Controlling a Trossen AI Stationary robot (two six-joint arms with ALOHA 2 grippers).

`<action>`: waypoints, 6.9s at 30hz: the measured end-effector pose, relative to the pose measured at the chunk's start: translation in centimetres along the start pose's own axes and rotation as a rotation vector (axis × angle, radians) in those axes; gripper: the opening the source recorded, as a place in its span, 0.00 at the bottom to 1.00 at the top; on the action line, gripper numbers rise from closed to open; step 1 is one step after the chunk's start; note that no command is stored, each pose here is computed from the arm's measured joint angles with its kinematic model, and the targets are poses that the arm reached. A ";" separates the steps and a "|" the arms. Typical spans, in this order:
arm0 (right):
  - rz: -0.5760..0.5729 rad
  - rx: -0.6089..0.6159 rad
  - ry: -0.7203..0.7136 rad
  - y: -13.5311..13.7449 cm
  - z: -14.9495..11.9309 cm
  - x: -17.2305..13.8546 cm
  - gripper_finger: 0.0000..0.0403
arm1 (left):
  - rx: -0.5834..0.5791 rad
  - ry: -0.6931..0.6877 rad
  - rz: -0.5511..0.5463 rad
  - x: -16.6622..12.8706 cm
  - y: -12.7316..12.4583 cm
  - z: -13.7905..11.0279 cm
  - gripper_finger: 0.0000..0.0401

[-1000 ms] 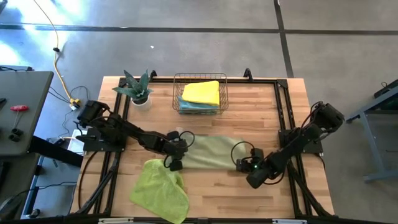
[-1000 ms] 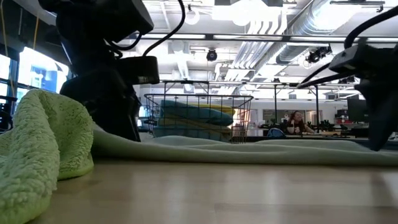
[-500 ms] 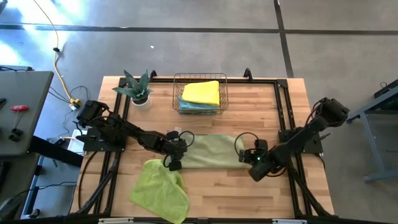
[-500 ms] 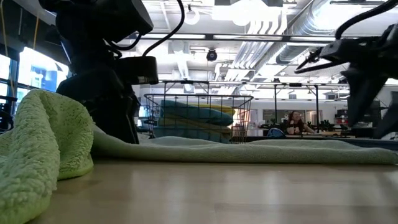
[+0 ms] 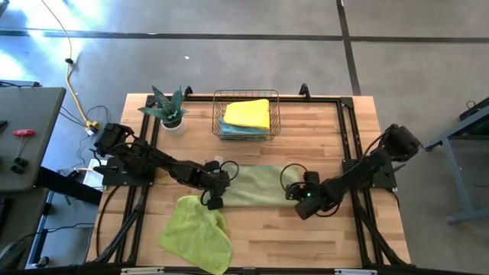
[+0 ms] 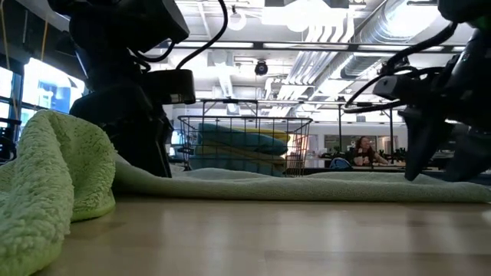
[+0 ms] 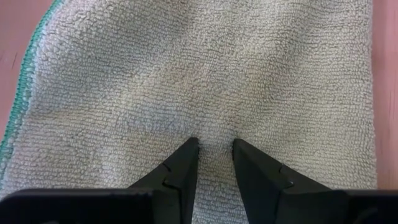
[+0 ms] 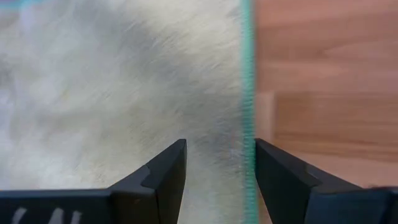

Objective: Fold microfiber towels
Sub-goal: Fold the light blue microfiber cloth, then put the light blue microfiber cloth in the basket

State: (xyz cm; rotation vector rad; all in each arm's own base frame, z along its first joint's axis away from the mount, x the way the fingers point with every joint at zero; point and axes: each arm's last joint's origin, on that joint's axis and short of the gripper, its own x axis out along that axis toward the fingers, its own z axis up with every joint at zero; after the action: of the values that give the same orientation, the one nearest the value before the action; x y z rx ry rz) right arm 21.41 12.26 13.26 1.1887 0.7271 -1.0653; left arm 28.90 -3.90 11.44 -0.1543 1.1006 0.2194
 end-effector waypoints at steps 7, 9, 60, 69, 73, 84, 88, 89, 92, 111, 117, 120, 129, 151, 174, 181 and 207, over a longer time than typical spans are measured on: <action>-0.013 -0.050 -0.014 0.0 -0.8 1.4 0.43 | 0.008 -0.001 -0.003 0.0 0.0 0.0 0.24; -0.020 -0.062 -0.022 0.0 -0.8 1.6 0.43 | 0.008 0.000 -0.005 0.0 0.0 0.0 0.24; 0.585 -0.083 0.053 9.9 5.9 1.5 0.00 | -0.069 -0.502 -0.205 -17.7 1.2 5.6 0.24; 0.588 -0.255 0.135 15.9 3.4 3.6 0.00 | -0.078 -0.496 -0.199 -18.8 1.7 4.9 0.24; 0.598 -0.319 0.157 18.1 2.7 4.1 0.00 | -0.083 -0.493 -0.200 -18.8 1.7 4.9 0.24; 0.585 -0.368 0.226 19.6 1.0 6.2 0.00 | -0.119 -0.495 -0.209 -18.8 1.7 4.9 0.24; 0.584 -0.380 0.239 19.4 0.4 6.1 0.07 | -0.136 -0.489 -0.210 -18.8 1.7 4.9 0.24; 0.584 -0.377 0.257 19.4 0.4 6.1 0.10 | -0.136 -0.489 -0.210 -18.8 1.7 4.9 0.24; 0.590 -0.385 0.334 19.3 0.2 6.0 0.21 | -0.149 -0.488 -0.204 -18.8 1.7 4.8 0.24; 0.215 -0.618 0.085 15.1 5.4 -3.2 0.44 | -0.106 -0.360 -0.104 -13.0 1.1 3.1 0.24; 0.081 -0.496 0.058 10.4 4.6 -2.1 0.42 | -0.039 -0.339 -0.088 -7.7 -0.1 2.1 0.24; 0.156 -0.385 0.145 8.5 4.2 0.1 0.41 | -0.036 -0.302 -0.080 -5.3 -0.4 1.5 0.24; 0.425 -0.297 0.145 7.1 4.5 1.8 0.41 | -0.075 -0.213 -0.073 0.7 -1.0 0.7 0.24; 0.308 -0.397 0.192 6.7 7.3 3.8 0.57 | -0.082 -0.230 -0.087 2.0 -1.4 0.5 0.24; 0.419 -0.428 0.267 7.8 5.9 7.6 0.52 | -0.099 -0.271 -0.104 2.0 -1.5 0.8 0.24; 0.404 -0.419 0.252 7.7 6.0 7.8 0.11 | -0.101 -0.273 -0.104 2.0 -1.5 0.8 0.24; 0.438 -0.686 0.146 18.8 11.7 -1.3 0.00 | -0.208 -0.741 -0.248 -14.5 0.9 3.5 0.24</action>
State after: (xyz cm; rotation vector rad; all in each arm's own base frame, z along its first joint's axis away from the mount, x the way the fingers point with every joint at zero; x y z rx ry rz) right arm 37.46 1.74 24.34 0.7725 0.8085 -0.3144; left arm 25.43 -3.65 25.93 -0.3598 0.3152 0.1477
